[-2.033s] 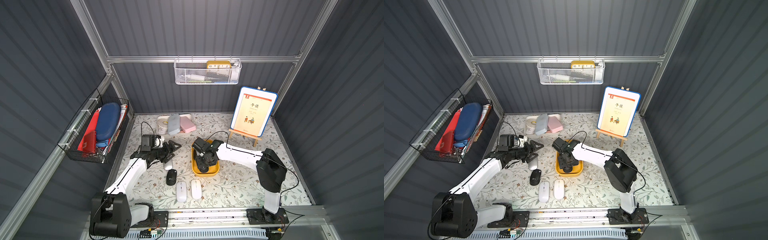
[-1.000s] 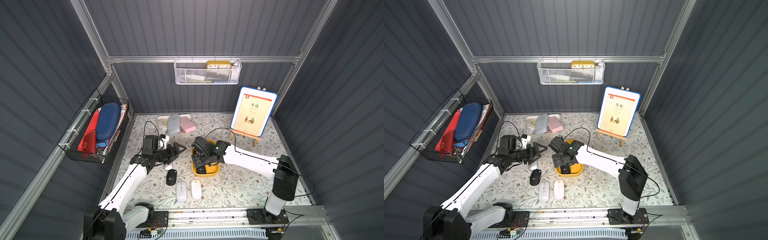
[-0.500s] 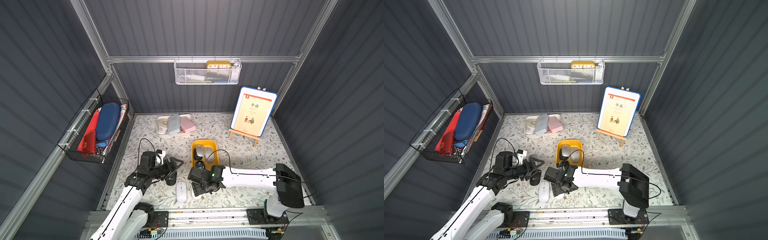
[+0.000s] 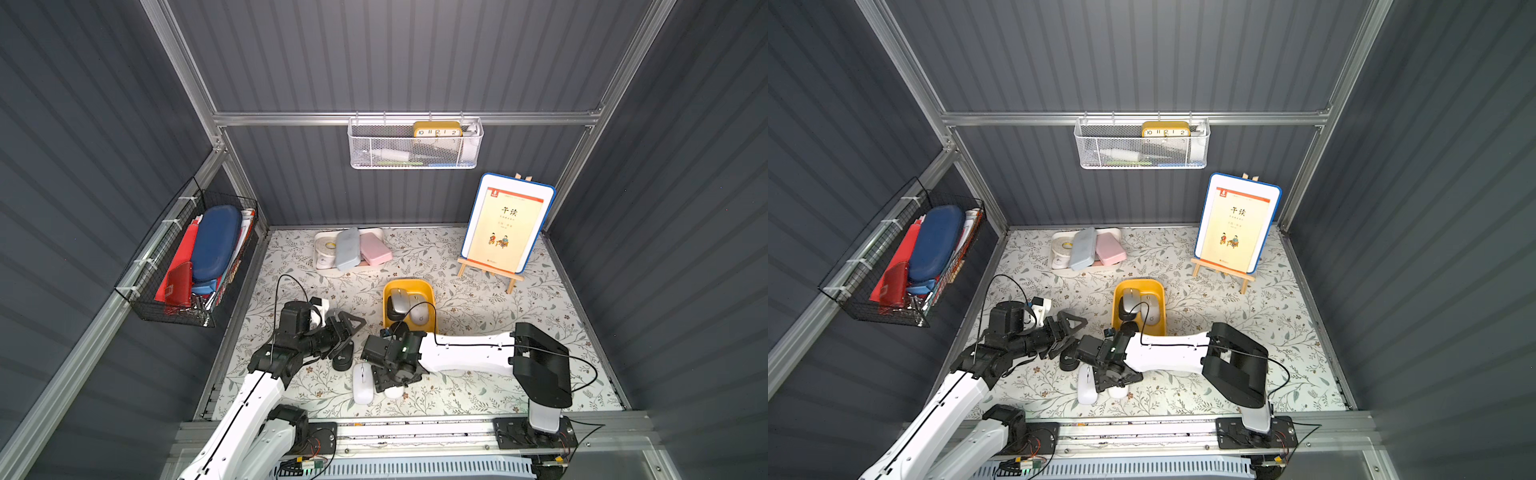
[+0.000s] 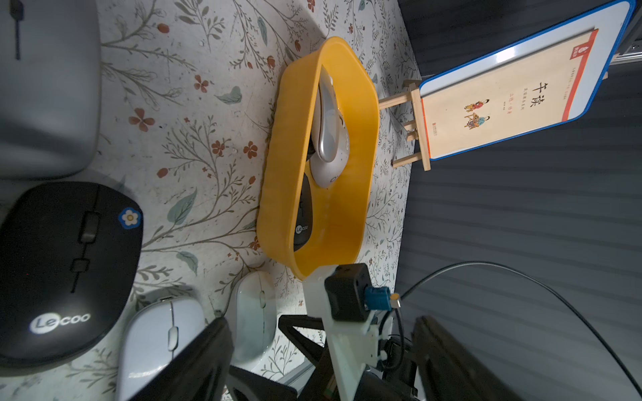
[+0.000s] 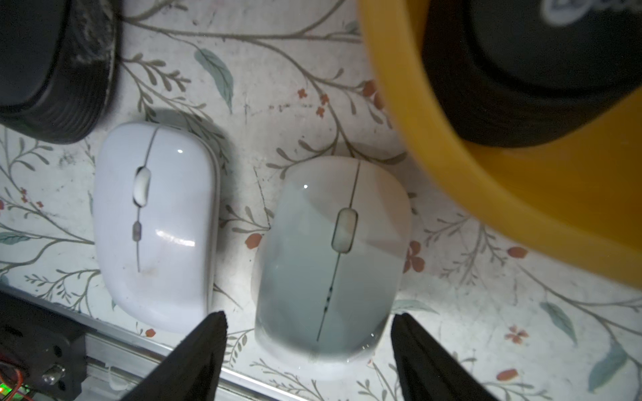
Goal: Put the mouse in the storage box
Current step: Pick up the mouse from the center of the board.
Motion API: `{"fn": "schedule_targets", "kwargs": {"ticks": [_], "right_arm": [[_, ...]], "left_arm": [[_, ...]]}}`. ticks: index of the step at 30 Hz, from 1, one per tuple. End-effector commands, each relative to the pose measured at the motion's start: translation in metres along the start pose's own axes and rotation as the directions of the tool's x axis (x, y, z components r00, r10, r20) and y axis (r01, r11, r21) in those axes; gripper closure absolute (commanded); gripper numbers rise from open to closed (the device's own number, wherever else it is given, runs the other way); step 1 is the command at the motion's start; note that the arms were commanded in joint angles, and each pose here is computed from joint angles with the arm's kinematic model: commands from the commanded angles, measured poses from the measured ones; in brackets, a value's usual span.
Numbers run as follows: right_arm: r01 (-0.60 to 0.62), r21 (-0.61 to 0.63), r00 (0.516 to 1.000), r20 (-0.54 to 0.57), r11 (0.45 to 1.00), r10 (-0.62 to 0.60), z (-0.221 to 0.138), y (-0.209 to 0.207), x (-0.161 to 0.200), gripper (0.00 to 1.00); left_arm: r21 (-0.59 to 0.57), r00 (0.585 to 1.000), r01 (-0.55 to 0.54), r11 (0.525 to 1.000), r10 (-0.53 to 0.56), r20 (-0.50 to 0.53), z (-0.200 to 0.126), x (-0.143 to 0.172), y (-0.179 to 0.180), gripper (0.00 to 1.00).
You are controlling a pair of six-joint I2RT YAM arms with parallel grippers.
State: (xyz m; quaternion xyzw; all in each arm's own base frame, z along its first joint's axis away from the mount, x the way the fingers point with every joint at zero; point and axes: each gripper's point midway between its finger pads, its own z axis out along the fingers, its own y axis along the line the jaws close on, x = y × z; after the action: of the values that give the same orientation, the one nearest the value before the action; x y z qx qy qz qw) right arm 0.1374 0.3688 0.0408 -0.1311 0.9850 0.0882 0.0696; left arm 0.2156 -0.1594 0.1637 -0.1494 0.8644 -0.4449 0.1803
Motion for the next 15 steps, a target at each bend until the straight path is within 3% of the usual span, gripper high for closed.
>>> {"fn": "schedule_targets", "kwargs": {"ticks": [1,8,15], "right_arm": [[-0.027,0.03,0.998,-0.054,0.999,0.029,0.011,-0.007,0.009,0.22],[-0.041,0.069,0.997,-0.065,0.997,0.046,0.029,-0.022,0.014,0.24],[-0.047,0.054,0.998,-0.038,0.997,0.049,0.034,-0.023,0.014,0.38]], "left_arm": [[0.016,1.0,-0.019,1.0,0.019,0.002,-0.001,-0.004,-0.009,0.15],[0.025,1.0,-0.012,1.0,0.012,0.01,0.0,-0.004,-0.009,0.15],[0.032,1.0,-0.01,0.999,0.01,0.011,-0.001,-0.003,-0.009,0.15]]}}
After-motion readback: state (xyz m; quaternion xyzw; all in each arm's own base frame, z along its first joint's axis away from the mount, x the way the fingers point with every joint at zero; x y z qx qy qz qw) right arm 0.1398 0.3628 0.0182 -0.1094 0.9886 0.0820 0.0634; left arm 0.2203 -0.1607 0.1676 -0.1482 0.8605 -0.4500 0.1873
